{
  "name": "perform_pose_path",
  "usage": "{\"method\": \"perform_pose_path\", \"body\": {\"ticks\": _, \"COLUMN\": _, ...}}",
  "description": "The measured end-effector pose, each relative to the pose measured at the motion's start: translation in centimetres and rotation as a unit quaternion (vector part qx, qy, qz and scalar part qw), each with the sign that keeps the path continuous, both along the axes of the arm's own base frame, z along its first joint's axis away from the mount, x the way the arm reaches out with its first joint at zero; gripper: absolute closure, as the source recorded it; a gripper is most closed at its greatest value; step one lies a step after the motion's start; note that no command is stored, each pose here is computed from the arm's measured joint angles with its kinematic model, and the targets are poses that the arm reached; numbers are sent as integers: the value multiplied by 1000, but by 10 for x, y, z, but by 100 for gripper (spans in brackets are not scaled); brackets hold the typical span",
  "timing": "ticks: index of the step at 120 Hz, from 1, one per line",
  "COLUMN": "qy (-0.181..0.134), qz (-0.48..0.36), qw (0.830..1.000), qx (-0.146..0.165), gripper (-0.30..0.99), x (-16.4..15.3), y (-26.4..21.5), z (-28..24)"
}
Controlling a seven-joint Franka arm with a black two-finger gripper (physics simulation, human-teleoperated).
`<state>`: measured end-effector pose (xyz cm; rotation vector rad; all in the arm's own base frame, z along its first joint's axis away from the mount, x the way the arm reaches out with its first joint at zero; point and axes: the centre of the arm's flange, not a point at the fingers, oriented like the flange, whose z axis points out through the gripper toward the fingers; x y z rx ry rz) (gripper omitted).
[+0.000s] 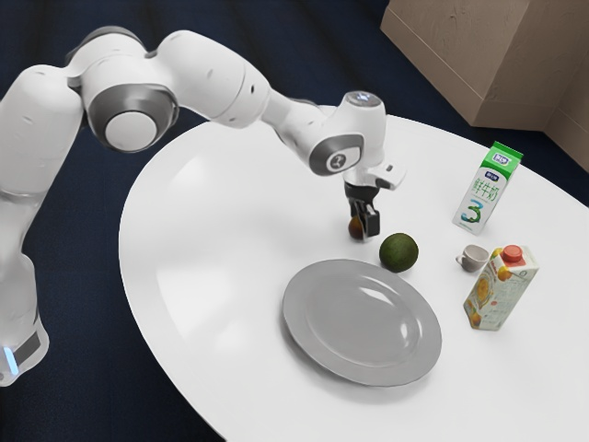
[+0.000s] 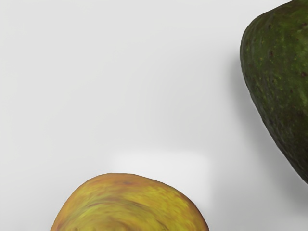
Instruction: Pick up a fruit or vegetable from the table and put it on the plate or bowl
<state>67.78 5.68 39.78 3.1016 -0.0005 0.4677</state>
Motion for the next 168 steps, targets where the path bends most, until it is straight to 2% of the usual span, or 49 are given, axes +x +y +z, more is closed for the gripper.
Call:
{"method": "perform_pose_path", "body": {"ticks": 11, "qy": 5, "qz": 3, "qw": 1000, "qx": 0, "gripper": 32, "x": 1, "y": 0, "z": -9}}
{"method": "perform_pose_path", "body": {"ticks": 24, "qy": 5, "qz": 8, "qw": 1000, "qx": 3, "gripper": 43, "x": 2, "y": -1, "z": -10}}
{"method": "perform_pose_path", "body": {"ticks": 42, "qy": -3, "qz": 17, "qw": 1000, "qx": 6, "gripper": 46, "x": 2, "y": 1, "z": 0}}
{"method": "perform_pose_path", "body": {"ticks": 67, "qy": -30, "qz": 26, "qw": 999, "qx": 12, "gripper": 47, "x": -2, "y": 10, "z": 57}}
{"method": "perform_pose_path", "body": {"ticks": 84, "qy": -15, "qz": 21, "qw": 1000, "qx": 13, "gripper": 46, "x": -17, "y": 13, "z": 100}}
{"method": "perform_pose_path", "body": {"ticks": 105, "qy": 14, "qz": -27, "qw": 1000, "qx": 6, "gripper": 46, "x": -38, "y": -37, "z": 132}}
{"method": "perform_pose_path", "body": {"ticks": 118, "qy": 33, "qz": -54, "qw": 998, "qx": 8, "gripper": 46, "x": -44, "y": -69, "z": 133}}
{"method": "perform_pose_path", "body": {"ticks": 138, "qy": 53, "qz": -111, "qw": 992, "qx": 11, "gripper": 46, "x": -53, "y": -143, "z": 126}}
{"method": "perform_pose_path", "body": {"ticks": 168, "qy": 73, "qz": -130, "qw": 989, "qx": 9, "gripper": 46, "x": -66, "y": -181, "z": 111}}
